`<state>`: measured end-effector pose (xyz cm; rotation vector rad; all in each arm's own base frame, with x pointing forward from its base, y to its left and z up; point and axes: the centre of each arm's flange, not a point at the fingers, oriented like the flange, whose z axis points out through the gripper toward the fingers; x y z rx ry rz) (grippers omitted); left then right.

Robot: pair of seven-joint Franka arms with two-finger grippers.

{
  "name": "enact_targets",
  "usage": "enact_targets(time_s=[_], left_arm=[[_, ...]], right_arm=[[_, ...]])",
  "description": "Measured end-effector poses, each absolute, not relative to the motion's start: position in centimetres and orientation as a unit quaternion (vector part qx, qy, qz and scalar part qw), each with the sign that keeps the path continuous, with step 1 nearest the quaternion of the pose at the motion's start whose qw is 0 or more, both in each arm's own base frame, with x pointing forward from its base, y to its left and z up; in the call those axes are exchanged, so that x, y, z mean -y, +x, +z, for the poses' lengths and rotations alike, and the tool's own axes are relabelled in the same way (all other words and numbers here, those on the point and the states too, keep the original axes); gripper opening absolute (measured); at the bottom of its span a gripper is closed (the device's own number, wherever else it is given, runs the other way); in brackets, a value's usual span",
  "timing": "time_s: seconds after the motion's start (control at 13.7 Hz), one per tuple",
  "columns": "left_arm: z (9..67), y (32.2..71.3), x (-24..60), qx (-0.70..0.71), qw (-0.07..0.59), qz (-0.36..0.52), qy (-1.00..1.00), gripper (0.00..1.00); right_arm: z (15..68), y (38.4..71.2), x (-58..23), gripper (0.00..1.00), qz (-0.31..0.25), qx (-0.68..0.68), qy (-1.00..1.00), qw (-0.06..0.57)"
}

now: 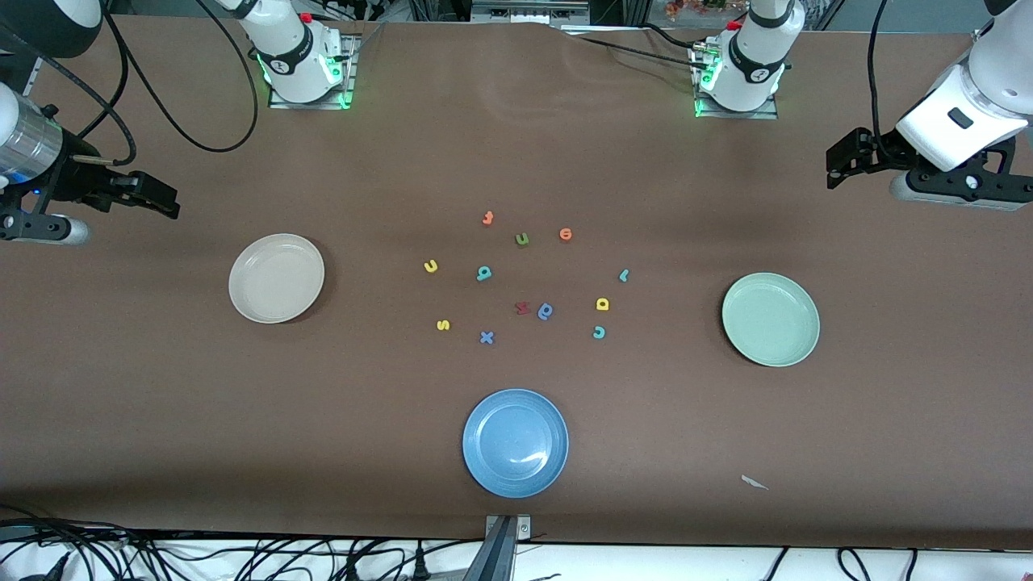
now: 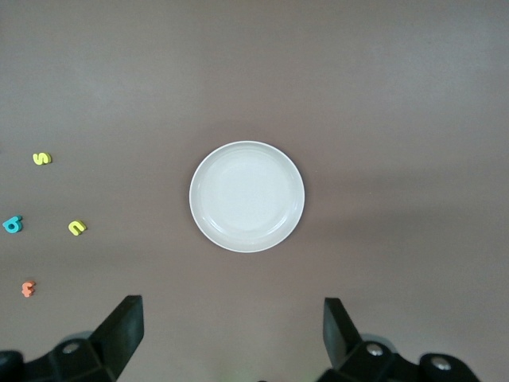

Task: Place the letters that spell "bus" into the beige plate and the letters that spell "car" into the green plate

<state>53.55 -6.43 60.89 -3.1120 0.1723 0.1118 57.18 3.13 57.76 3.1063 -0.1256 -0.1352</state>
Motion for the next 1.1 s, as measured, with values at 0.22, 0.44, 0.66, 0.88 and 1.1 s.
enact_targets(time_s=[0.22,0.44,0.66,0.88,1.1], left_arm=[[60.88,53.55,6.42,-0.055,0.011,0.036,-0.998,1.0],[60.88,53.55,6.4,-0.055,0.011,0.036,-0.998,1.0],[60.88,53.55,6.39,-0.055,0.011,0.036,-0.998,1.0],[60.88,53.55,6.39,-0.055,0.011,0.036,-0.998,1.0],[60.88,53.55,6.39,-0.055,0.011,0.036,-0.998,1.0]], right_arm=[[57.76,57.17,-3.16,1.0,-0.044,0.04,0.998,0.014],[57.76,57.17,-3.16,1.0,-0.044,0.04,0.998,0.014],[57.77,57.17,-3.25,1.0,-0.044,0.041,0.998,0.009],[57.77,57.16,-3.34,1.0,-0.045,0.041,0.998,0.004],[57.76,57.15,-3.35,1.0,-0.045,0.041,0.998,0.004]])
